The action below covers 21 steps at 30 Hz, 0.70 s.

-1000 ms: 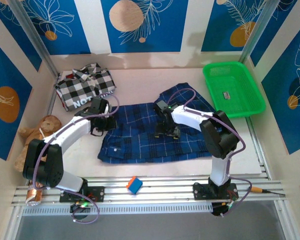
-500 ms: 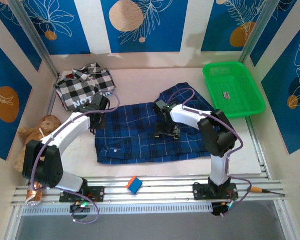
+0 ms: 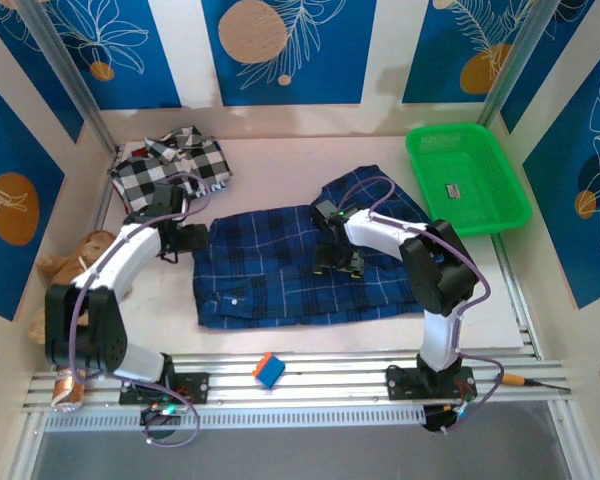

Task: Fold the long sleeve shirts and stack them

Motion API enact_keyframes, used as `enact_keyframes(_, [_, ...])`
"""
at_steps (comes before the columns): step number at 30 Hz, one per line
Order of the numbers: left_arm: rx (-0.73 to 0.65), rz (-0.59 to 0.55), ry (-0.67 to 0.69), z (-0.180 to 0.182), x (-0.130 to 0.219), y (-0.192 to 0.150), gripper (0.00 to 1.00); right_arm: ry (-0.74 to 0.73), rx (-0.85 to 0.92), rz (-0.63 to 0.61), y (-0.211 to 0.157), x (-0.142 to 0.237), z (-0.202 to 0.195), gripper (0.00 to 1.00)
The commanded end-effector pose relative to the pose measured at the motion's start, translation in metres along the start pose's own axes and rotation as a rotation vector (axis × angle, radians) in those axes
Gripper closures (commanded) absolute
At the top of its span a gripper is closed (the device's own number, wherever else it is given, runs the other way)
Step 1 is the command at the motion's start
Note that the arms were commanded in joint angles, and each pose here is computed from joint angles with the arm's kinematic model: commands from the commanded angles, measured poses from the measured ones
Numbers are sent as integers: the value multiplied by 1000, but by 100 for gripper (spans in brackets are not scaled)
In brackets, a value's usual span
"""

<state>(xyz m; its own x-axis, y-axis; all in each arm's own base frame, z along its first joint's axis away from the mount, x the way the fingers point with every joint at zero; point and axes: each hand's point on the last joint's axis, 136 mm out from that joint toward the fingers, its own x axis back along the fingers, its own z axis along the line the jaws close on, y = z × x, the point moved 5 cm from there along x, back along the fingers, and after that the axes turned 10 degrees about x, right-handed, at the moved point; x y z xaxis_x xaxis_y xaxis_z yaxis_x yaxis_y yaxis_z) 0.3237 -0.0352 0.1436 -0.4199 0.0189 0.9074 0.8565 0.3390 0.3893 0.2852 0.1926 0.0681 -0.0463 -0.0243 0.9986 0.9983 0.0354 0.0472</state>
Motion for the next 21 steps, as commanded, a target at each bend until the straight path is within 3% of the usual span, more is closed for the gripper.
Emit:
enact_keyframes(1, [-32, 18, -182, -36, -14, 24, 20, -64, -27, 46, -12, -11, -22, 18])
enact_keyframes(5, [-66, 100, -101, -40, -39, 39, 25, -59, -27, 48, -13, -12, -23, 18])
enact_keyframes(15, [-149, 227, -152, -62, -77, 26, 35, -57, -26, 63, -11, -18, -19, 18])
enact_keyframes(21, [-157, 234, -169, -63, -80, 24, 68, -67, -31, 72, -14, -20, -23, 19])
